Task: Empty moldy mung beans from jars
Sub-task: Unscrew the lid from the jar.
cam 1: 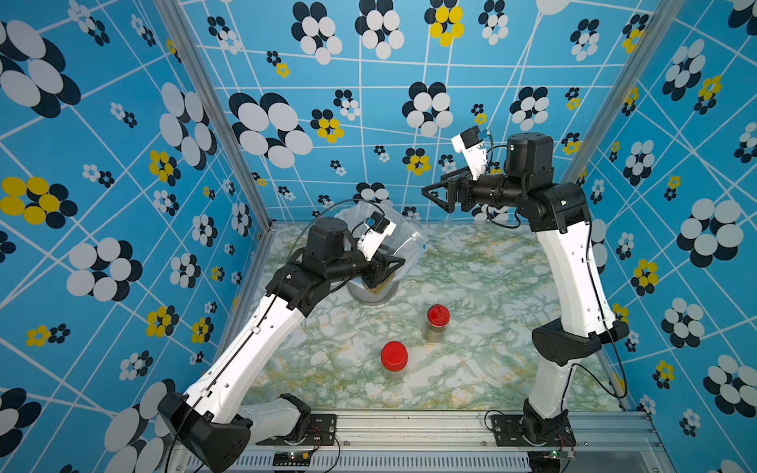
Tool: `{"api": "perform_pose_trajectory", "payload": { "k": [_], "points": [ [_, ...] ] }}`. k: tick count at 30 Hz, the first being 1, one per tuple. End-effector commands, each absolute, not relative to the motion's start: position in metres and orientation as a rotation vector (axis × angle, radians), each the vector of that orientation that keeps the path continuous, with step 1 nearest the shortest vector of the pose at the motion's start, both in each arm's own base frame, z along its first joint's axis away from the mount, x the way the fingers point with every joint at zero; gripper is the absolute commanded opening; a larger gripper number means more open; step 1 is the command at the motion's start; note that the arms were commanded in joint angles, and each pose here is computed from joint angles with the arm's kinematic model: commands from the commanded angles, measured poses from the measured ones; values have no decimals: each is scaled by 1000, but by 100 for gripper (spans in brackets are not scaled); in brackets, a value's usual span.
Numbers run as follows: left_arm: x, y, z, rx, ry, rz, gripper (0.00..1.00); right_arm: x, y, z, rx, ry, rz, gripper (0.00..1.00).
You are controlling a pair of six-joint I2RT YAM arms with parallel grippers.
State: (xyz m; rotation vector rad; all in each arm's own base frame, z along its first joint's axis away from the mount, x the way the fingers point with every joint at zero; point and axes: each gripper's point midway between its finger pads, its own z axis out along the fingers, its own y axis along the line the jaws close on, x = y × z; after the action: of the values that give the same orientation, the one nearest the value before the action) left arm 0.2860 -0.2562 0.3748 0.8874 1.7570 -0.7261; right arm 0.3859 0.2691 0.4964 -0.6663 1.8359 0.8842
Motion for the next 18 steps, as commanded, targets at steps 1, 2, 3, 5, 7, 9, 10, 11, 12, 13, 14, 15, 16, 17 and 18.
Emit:
{"api": "perform_pose_trajectory", "payload": {
  "k": [1,2,3,5,7,9,10,11,12,13,14,15,16,17,18],
  "points": [
    [296,-251,394,844,1642,-564,15,394,274,473,-466,2005,1027,89],
    [297,-251,393,845,1637,-529,15,390,278,471,-484,2015,1038,89],
    [297,-251,391,850,1638,-511,15,386,280,467,-497,2026,1033,88],
    [298,-253,388,859,1634,-464,15,382,282,460,-503,2053,1030,89],
    [299,-254,384,866,1632,-435,15,380,282,449,-500,2092,1035,88],
    [300,-254,381,867,1624,-400,15,377,282,436,-498,2136,1035,86],
    [300,-255,380,869,1621,-383,15,376,282,431,-499,2152,1039,86],
    [301,-256,378,874,1620,-369,15,374,282,428,-493,2157,1048,85],
    [301,-258,376,878,1618,-361,15,371,284,427,-494,2155,1062,85],
    [302,-260,375,884,1613,-352,15,368,285,427,-498,2144,1078,86],
    [302,-262,374,886,1607,-346,15,365,286,427,-496,2137,1089,87],
    [303,-264,373,890,1605,-344,15,364,286,426,-489,2135,1096,87],
    [303,-266,372,896,1604,-338,15,362,287,424,-485,2138,1109,87],
    [305,-268,372,901,1602,-328,15,360,287,422,-480,2147,1119,87],
    [305,-270,371,909,1597,-319,15,359,287,421,-479,2153,1126,87]
  ]
}}
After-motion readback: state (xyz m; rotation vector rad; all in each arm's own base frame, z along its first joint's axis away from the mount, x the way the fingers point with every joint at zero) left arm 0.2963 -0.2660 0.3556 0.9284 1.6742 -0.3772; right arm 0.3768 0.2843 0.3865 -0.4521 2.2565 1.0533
